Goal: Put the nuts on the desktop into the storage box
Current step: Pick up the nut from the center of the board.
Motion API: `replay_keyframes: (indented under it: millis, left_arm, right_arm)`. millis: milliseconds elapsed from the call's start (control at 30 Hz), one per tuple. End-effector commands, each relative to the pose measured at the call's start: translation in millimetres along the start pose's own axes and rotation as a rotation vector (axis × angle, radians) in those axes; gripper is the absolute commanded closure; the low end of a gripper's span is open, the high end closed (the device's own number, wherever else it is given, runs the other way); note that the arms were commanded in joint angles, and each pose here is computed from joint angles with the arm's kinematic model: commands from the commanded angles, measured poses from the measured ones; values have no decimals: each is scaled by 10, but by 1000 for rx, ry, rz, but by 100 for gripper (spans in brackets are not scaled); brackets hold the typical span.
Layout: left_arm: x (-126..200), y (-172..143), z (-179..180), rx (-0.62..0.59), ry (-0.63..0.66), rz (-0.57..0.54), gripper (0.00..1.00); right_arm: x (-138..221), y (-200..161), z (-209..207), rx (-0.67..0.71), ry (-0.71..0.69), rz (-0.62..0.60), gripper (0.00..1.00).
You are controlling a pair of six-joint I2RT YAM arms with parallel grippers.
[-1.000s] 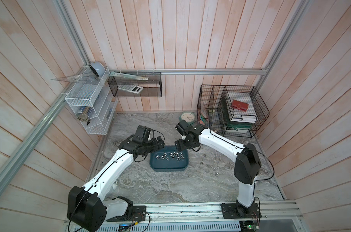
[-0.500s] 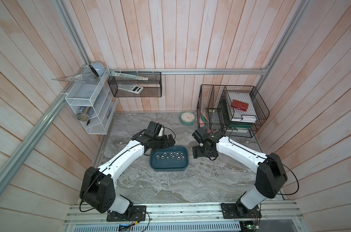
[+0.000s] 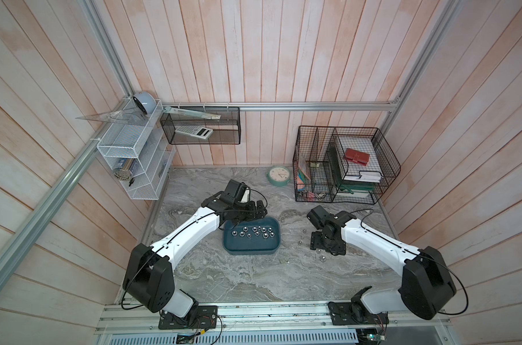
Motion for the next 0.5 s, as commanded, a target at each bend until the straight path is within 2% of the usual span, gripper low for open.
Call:
replay_keyframes:
  millis: [0,233,467]
  left_arm:
    - [20,58,-71,-29,-14,-11,0]
    - [29,51,-76,-33,-6,-9,0]
    - [27,51,-68,-33,-3,-7,0]
  right_arm:
    - [-77,-11,-37,-59,25,29,30]
    - [-198,-48,-13,-47,35,69,47]
    - [-294,-94,-1,-42,43,96,53]
Point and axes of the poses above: each gripper's point midway between its finger pads, its own x axis back along the fingers, its own z axis along the line the jaws close on, y = z × x, the point moved 8 cm from there along x, back along the fingers, and after that the axes turned 8 degrees about -x, right-handed, at the moved point
